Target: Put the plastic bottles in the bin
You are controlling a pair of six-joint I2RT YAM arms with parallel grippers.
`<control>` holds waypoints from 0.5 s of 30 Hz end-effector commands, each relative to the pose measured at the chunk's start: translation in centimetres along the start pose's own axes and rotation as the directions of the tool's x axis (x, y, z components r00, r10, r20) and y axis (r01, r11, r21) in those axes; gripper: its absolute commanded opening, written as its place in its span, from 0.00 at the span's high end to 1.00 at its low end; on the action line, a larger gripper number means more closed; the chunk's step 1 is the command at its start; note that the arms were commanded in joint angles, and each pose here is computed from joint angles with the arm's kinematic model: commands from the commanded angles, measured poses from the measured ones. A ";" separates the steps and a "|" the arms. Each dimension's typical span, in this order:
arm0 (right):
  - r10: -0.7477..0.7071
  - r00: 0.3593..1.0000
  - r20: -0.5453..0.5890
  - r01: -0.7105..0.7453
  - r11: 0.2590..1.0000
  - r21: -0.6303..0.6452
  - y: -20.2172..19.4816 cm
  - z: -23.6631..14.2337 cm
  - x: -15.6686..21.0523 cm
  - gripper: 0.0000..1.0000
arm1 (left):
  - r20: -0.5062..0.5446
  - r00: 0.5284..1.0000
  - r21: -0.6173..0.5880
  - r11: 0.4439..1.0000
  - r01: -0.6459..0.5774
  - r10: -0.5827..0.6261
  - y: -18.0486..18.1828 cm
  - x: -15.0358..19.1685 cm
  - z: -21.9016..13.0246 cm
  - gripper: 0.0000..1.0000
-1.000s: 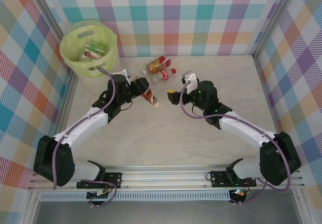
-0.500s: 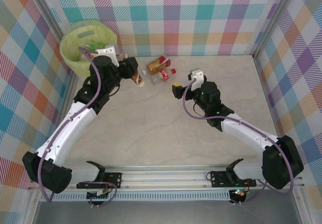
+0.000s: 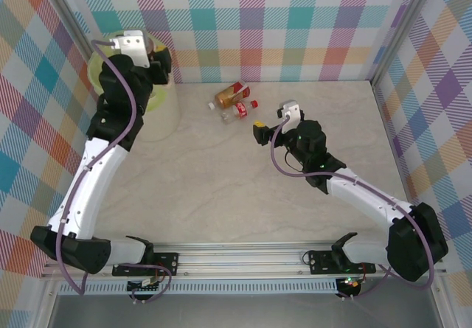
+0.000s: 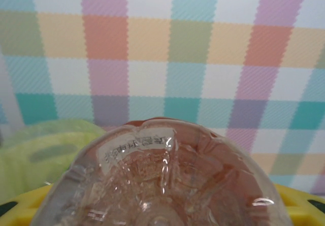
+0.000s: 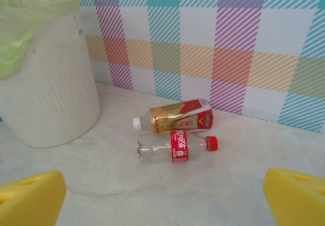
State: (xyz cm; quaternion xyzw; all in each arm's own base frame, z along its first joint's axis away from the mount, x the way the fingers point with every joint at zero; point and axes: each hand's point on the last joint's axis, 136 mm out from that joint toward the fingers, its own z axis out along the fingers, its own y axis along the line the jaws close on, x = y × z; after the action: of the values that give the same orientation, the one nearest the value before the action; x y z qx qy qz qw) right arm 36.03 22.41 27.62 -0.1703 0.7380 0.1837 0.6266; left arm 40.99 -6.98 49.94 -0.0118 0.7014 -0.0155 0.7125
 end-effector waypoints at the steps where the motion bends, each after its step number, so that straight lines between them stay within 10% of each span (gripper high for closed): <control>1: -0.019 1.000 0.019 0.019 1.000 -0.019 0.4 -0.6 -0.6 0.00 | 0.057 0.984 -0.122 0.980 -0.159 0.167 2.8 -3.5 0.3 0.50; 15: 0.001 1.000 -0.029 -0.002 0.999 -0.044 0.9 -0.2 0.0 0.00 | -0.104 0.960 -0.320 0.905 -0.279 0.259 12.7 0.4 7.3 0.48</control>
State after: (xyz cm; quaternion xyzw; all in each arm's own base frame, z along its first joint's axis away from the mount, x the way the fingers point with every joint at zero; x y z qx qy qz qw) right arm 35.57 22.67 26.47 -0.1833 0.7513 0.1874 0.6056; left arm 46.48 3.90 50.50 -0.0298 0.7086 0.1777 0.6823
